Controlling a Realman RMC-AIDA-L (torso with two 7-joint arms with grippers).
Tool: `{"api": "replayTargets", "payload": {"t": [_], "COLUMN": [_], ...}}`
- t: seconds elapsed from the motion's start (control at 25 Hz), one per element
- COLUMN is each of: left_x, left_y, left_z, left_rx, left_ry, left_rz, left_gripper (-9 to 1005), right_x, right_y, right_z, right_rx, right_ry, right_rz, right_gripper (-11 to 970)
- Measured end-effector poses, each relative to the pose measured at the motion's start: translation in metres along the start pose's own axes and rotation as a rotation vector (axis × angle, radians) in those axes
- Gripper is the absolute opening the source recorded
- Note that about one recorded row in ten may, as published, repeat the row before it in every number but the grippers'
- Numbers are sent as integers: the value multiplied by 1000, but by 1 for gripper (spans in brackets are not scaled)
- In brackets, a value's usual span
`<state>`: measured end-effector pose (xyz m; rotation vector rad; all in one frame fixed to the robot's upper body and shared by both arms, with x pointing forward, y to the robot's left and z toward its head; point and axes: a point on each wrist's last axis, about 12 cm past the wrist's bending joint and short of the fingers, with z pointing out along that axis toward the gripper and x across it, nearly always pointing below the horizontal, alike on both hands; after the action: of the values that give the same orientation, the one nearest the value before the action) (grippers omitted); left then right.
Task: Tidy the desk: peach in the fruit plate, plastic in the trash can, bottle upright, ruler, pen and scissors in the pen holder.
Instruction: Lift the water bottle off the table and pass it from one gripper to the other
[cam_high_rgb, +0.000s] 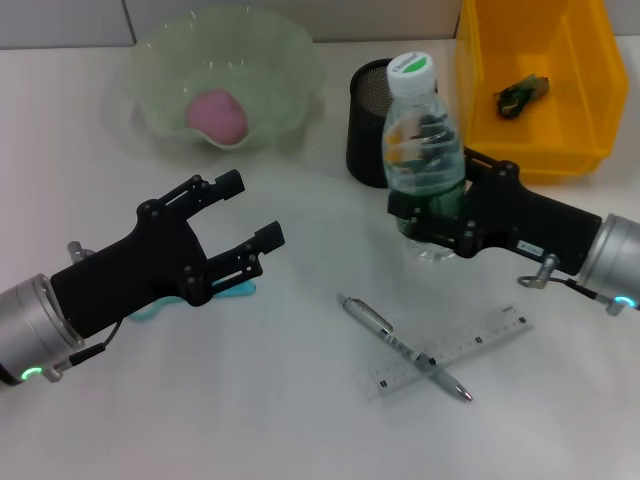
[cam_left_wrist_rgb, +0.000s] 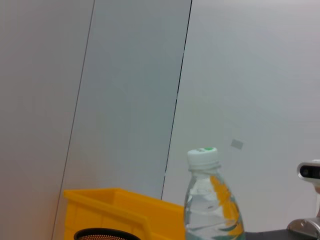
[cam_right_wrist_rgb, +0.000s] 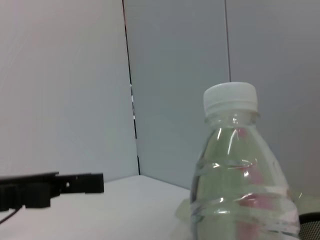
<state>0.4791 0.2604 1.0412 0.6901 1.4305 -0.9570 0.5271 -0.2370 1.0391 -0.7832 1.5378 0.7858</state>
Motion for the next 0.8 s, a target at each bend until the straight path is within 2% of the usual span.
{"api": "replayTargets", "payload": {"t": [0.16, 0.8], "left_x": [-1, -2], "left_y": [0, 2], "left_z": [0, 1], "left_rx": [-3, -6], "left_ry": [-5, -11], "left_rz": [1, -6], "left_gripper": [799, 799], "right_x": [3, 5], "right_y": [4, 4], "right_z": [8, 8], "right_rx": [-3, 3], "right_ry": [10, 15], "right_rz": [-1, 0], "right_gripper": [778, 783]}}
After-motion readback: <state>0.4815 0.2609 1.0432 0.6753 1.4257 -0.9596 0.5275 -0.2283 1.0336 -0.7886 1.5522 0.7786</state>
